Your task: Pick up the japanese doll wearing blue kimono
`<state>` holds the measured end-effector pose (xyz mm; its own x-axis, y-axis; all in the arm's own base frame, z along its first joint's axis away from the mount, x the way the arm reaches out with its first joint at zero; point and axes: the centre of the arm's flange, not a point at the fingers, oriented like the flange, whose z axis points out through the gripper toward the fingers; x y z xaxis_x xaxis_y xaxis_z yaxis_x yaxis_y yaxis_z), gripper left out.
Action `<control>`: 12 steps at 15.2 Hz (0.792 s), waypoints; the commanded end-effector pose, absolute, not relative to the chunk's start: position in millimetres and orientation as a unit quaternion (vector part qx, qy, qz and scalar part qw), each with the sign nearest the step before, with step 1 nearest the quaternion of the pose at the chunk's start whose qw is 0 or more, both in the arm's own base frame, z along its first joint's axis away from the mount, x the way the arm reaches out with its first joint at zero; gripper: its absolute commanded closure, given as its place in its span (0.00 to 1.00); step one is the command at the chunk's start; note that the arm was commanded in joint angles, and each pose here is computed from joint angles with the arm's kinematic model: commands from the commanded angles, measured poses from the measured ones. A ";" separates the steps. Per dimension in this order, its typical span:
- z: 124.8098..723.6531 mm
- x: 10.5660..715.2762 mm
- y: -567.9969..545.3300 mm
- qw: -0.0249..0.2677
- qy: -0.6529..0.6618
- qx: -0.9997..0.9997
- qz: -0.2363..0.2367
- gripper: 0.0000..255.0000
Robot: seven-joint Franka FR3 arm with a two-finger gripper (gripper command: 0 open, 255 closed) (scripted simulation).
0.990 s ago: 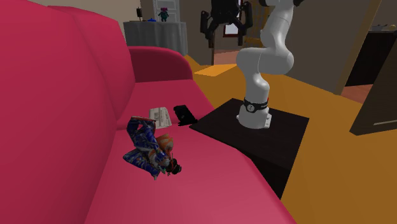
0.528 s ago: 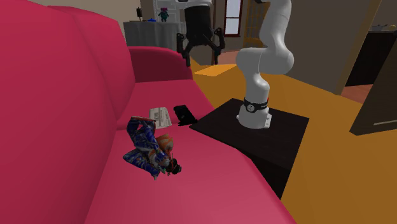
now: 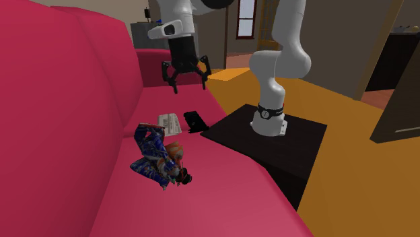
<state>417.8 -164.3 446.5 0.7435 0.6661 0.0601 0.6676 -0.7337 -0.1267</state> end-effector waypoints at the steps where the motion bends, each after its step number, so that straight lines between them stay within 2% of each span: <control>1: 428.1 435.3 -175.9 0.070 -0.400 -0.914 -0.001 0.00; 12: 330.4 541.5 -215.5 0.069 -0.593 -0.802 0.023 0.00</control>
<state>531.5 -212.6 340.1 0.3413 0.9389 0.0438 0.9330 -0.3328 -0.1371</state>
